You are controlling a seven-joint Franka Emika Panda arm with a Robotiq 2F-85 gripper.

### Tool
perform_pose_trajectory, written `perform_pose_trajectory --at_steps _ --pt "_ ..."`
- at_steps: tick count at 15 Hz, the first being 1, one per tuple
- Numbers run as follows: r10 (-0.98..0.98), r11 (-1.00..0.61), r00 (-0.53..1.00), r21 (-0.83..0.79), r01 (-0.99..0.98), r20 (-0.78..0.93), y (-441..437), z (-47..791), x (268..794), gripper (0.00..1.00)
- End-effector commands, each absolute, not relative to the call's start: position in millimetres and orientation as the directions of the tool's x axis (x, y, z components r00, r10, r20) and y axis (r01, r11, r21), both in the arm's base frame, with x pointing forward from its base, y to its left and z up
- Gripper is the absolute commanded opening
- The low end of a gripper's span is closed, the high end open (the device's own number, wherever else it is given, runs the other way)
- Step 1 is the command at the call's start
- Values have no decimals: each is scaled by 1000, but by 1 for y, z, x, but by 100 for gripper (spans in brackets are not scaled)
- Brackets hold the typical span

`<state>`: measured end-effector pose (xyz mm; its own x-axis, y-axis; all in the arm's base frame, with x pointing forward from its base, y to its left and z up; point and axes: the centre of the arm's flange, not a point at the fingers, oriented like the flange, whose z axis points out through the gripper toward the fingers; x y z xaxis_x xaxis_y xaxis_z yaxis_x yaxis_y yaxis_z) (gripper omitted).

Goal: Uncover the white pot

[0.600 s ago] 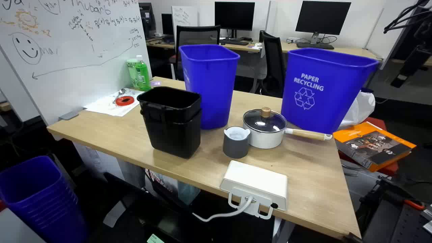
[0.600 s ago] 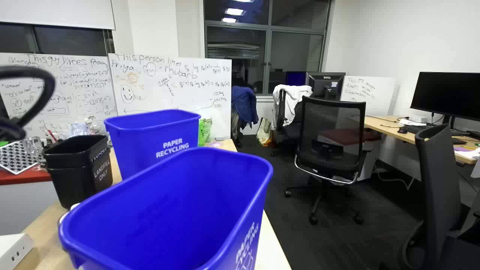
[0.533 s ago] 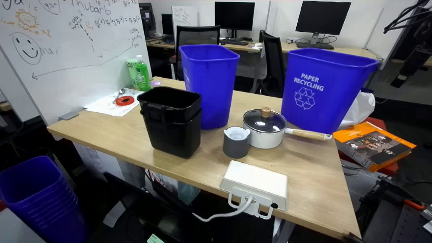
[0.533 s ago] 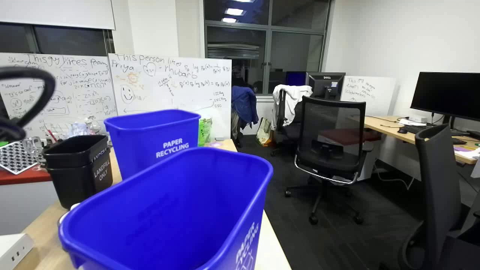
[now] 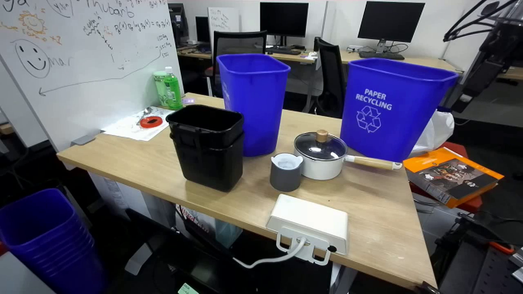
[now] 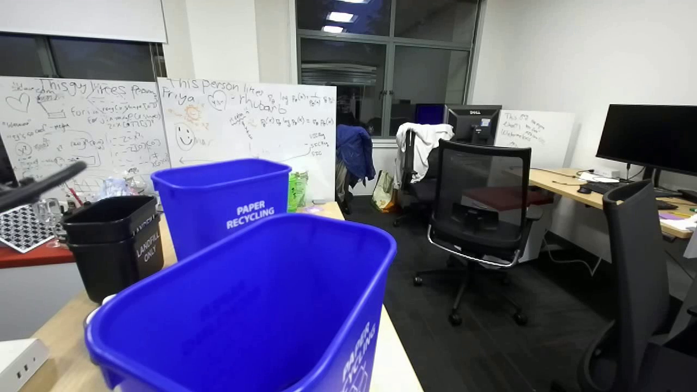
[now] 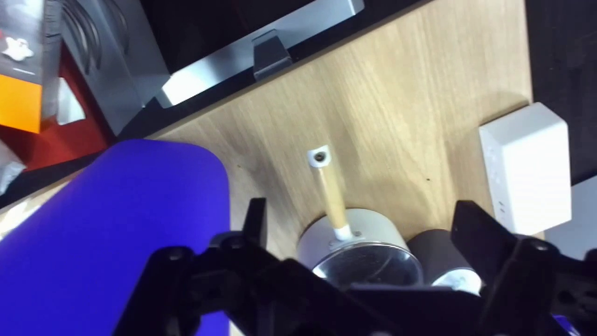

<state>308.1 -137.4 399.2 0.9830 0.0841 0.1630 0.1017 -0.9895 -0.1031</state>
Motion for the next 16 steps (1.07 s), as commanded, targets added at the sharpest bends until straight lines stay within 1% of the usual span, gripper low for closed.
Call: perform_pose_trajectory --at_steps 1,4,7,8,10,11,13,16 --pt "139 -965 975 -195 173 175 -104 372 322 100" --pt "215 -939 963 -236 250 165 -75 351 330 100" --pt "310 -908 935 -238 345 173 -48 331 341 100" --pt "343 -898 922 -227 377 177 -42 324 345 100" --pt "440 -873 874 -131 470 204 -35 310 349 100" --pt "377 -895 909 -185 407 175 -41 338 362 100" --pt "419 -882 890 -152 445 178 -38 329 368 100" --pt "429 -878 885 -145 456 182 -38 328 370 100"
